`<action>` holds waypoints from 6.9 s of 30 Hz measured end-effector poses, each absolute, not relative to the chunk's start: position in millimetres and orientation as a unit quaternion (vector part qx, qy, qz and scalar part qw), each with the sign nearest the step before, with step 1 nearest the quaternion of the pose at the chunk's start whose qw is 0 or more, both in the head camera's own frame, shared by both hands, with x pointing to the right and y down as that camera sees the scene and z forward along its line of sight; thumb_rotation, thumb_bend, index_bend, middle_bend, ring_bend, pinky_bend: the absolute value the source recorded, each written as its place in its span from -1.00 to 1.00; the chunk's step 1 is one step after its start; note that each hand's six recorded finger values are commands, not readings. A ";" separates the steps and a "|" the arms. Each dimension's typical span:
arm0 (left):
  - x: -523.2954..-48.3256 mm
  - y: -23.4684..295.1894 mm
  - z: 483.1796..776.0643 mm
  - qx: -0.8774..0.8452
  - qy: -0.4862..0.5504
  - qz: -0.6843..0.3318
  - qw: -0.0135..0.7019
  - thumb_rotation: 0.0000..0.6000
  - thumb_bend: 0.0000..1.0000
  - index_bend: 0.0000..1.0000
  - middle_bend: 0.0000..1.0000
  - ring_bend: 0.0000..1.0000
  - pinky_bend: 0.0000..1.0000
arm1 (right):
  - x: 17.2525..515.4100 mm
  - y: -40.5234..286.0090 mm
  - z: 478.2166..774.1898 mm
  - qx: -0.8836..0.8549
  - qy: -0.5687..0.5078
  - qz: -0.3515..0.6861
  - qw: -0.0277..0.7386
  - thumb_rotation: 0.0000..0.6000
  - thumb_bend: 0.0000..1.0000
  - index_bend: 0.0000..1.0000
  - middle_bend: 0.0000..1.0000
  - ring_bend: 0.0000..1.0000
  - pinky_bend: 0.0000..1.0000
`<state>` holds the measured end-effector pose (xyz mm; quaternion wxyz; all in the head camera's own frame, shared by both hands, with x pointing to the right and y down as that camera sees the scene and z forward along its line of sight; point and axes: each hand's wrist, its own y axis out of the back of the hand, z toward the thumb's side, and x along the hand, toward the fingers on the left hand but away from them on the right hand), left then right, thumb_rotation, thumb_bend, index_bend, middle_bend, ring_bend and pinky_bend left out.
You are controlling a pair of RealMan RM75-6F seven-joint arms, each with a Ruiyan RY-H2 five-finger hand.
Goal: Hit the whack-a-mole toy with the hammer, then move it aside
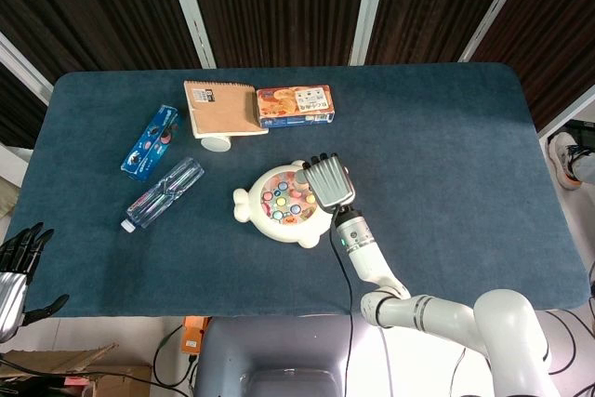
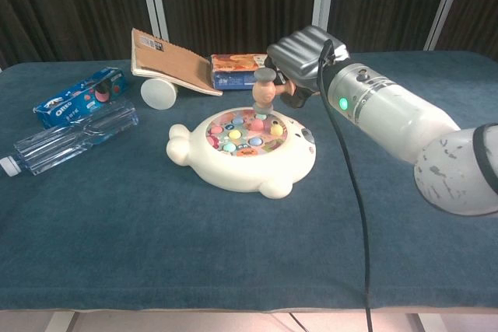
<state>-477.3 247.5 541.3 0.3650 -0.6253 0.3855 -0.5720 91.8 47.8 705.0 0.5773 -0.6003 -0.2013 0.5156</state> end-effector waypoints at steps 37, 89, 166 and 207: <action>-480.3 247.6 538.0 -0.624 0.389 -0.571 0.365 1.00 -0.75 -1.00 -1.00 -1.00 -0.75 | 85.3 55.3 723.3 -0.591 -0.171 0.527 0.586 1.00 0.16 1.00 0.48 0.28 0.28; -479.0 249.0 534.7 -0.624 0.392 -0.566 0.371 1.00 -0.75 -1.00 -1.00 -1.00 -0.75 | 122.2 59.3 710.2 -0.588 -0.149 0.531 0.592 1.00 0.16 1.00 0.48 0.28 0.28; -474.9 254.6 533.4 -0.627 0.387 -0.563 0.374 1.00 -0.64 -1.00 -1.00 -1.00 -0.75 | 338.7 112.9 754.8 -0.640 -0.236 0.582 0.442 1.00 -0.10 -0.27 -0.13 -0.29 0.03; -458.2 260.4 555.5 -0.621 0.345 -0.588 0.387 1.00 -0.80 -1.00 -1.00 -1.00 -0.75 | 433.0 262.7 570.9 -0.620 -0.356 0.581 0.389 1.00 -0.54 -1.00 -1.00 -1.00 -0.84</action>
